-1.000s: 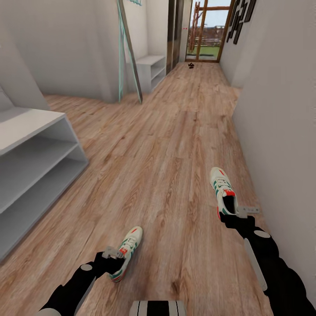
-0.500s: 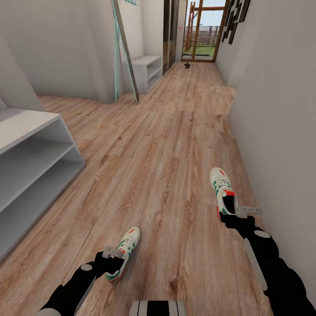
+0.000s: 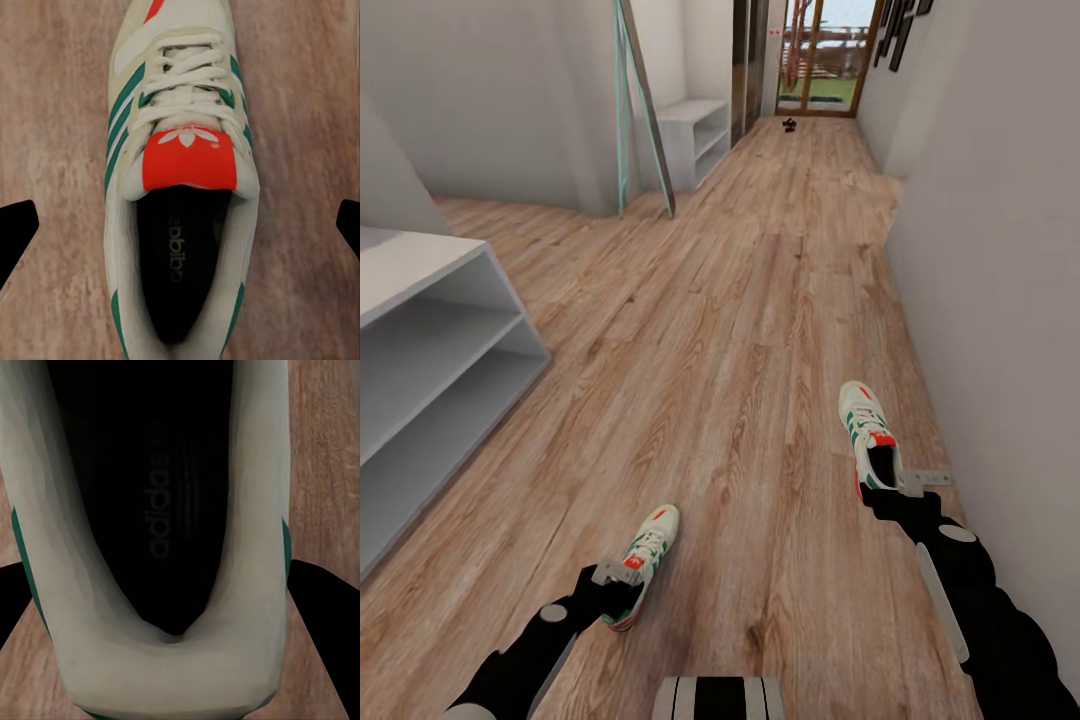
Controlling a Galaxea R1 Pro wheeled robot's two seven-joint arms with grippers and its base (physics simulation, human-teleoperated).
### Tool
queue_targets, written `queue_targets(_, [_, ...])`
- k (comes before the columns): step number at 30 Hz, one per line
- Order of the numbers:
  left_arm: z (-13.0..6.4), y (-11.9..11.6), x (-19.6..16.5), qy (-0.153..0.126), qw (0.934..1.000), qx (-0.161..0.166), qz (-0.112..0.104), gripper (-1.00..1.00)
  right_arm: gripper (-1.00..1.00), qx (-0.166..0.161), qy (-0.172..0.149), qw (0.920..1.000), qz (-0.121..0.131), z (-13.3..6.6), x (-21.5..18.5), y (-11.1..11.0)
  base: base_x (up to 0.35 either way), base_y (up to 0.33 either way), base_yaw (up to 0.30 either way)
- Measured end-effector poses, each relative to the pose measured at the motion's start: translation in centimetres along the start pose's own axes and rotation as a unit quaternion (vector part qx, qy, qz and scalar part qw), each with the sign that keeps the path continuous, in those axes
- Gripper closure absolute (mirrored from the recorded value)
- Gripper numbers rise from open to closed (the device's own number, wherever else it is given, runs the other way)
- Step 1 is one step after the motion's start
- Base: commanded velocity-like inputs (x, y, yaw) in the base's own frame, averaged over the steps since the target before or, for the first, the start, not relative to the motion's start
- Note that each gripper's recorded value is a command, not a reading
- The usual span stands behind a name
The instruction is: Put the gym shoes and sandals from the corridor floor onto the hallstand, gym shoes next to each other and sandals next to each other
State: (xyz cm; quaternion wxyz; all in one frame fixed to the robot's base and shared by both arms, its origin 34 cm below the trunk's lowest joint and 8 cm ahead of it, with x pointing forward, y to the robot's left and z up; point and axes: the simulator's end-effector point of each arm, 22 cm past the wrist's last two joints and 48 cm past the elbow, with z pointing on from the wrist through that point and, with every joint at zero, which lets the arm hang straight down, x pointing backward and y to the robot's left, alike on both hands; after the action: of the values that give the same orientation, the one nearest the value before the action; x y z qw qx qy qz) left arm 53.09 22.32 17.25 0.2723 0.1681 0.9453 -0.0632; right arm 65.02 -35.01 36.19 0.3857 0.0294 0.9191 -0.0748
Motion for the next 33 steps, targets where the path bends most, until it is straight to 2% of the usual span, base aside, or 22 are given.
queue_targets(7, [0.0,0.2,-0.4,-0.015,0.9999,-0.001,0.005,-1.00,1.00,0.000,0.002,1.0000,0.000,0.1,0.2,0.0,0.000,0.000,0.000])
queue_targets(11, [0.3,0.3,-0.4,-0.029,0.9994,-0.001,0.018,-1.00,1.00,0.000,0.011,0.9999,-0.001,0.6,1.1,0.1,0.000,0.000,0.000])
queue_targets(19, [1.2,-0.1,1.7,-0.014,0.9998,0.005,0.015,-1.00,1.00,0.000,0.033,0.9994,-0.005,1.9,3.5,0.3,0.000,0.000,0.000])
queue_targets(33, [1.4,-0.2,2.1,-0.011,0.9998,0.007,0.015,-1.00,1.00,0.000,0.037,0.9993,-0.006,2.1,3.9,0.3,0.000,0.000,0.000])
